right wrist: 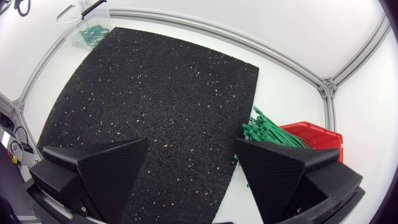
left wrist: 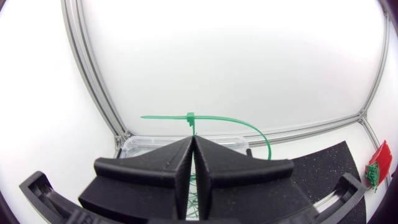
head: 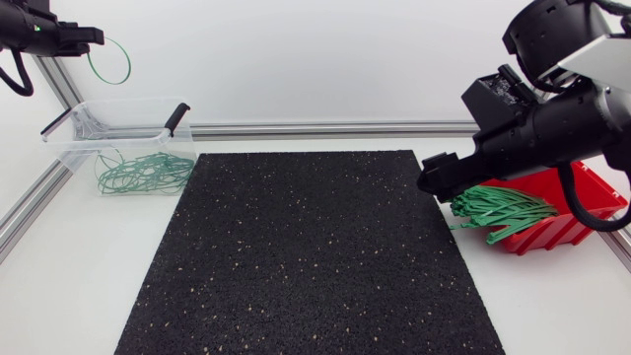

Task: Take a green cable tie from the red box, thread the tail through the head to close it, then place it in the transparent bin on the left.

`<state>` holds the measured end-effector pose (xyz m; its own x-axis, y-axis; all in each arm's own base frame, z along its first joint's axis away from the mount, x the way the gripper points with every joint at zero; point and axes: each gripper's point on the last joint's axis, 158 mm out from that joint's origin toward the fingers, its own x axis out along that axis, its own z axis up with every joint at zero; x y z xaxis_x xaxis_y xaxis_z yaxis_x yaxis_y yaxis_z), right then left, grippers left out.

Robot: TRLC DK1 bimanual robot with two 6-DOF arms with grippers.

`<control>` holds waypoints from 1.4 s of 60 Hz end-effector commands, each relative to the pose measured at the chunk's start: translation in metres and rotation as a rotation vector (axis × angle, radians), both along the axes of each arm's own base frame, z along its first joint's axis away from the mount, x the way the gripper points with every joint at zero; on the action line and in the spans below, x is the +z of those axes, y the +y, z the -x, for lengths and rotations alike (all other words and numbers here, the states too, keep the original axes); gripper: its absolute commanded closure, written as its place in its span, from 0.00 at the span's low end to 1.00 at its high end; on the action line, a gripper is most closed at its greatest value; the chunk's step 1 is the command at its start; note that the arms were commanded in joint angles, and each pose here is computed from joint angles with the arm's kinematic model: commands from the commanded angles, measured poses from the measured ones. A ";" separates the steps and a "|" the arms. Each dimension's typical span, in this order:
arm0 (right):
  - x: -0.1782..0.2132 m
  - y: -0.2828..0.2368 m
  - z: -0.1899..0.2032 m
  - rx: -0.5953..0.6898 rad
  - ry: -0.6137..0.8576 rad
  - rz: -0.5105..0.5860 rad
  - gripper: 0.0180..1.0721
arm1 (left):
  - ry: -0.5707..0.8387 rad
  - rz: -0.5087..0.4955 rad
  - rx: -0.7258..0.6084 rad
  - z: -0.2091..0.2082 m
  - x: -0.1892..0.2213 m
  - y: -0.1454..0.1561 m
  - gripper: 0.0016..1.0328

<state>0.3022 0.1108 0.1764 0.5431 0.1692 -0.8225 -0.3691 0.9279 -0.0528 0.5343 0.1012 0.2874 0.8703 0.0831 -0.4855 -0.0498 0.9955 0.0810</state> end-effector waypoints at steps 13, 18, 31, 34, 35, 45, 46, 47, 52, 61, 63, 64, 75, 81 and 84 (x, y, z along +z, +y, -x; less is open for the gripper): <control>-0.016 -0.014 0.017 0.005 0.018 0.056 0.04 | 0.377 0.003 0.101 -0.032 -0.138 0.033 0.73; -0.014 -0.016 0.020 0.006 0.013 0.060 0.04 | 0.459 0.010 0.101 -0.021 -0.158 0.031 0.48; -0.007 -0.018 0.027 0.006 0.017 0.062 0.04 | 0.446 0.002 0.107 -0.001 -0.127 0.027 0.05; -0.005 -0.021 0.027 -0.001 0.009 0.061 0.04 | 0.437 0.000 0.099 0.008 -0.118 0.020 0.05; -0.004 -0.022 0.026 -0.003 0.008 0.061 0.04 | 0.431 -0.001 0.096 0.011 -0.115 0.018 0.05; 0.004 -0.050 0.021 -0.056 -0.046 0.077 0.04 | 0.348 -0.015 0.080 0.044 -0.089 -0.001 0.04; 0.005 -0.053 0.020 -0.064 -0.052 0.078 0.04 | 0.337 -0.016 0.079 0.047 -0.087 -0.003 0.04; 0.005 -0.056 0.020 -0.068 -0.055 0.081 0.04 | 0.330 -0.017 0.077 0.050 -0.086 -0.005 0.04; 0.005 -0.070 0.021 -0.107 -0.086 0.082 0.04 | 0.291 0.000 0.074 0.065 -0.081 -0.015 0.04; 0.003 -0.094 0.023 -0.161 -0.153 0.095 0.04 | 0.307 0.040 -0.002 0.097 -0.092 -0.036 0.04; 0.002 -0.100 0.025 -0.173 -0.163 0.099 0.04 | 0.301 0.049 -0.024 0.102 -0.095 -0.040 0.04; 0.002 -0.102 0.025 -0.180 -0.169 0.101 0.04 | 0.302 0.051 -0.027 0.105 -0.097 -0.041 0.04; 0.001 -0.119 0.033 -0.226 -0.238 0.106 0.04 | 0.244 0.058 -0.036 0.127 -0.112 -0.049 0.04; 0.002 -0.121 0.036 -0.236 -0.278 0.096 0.04 | 0.168 0.048 -0.037 0.137 -0.112 -0.053 0.04; 0.002 -0.120 0.038 -0.239 -0.297 0.083 0.04 | 0.135 0.050 -0.034 0.143 -0.111 -0.055 0.04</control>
<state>0.2684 -0.0074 0.1833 0.7641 -0.0493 -0.6433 -0.1045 0.9744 -0.1988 0.4036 0.0509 0.1730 0.7682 0.0277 -0.6396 0.0028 0.9989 0.0466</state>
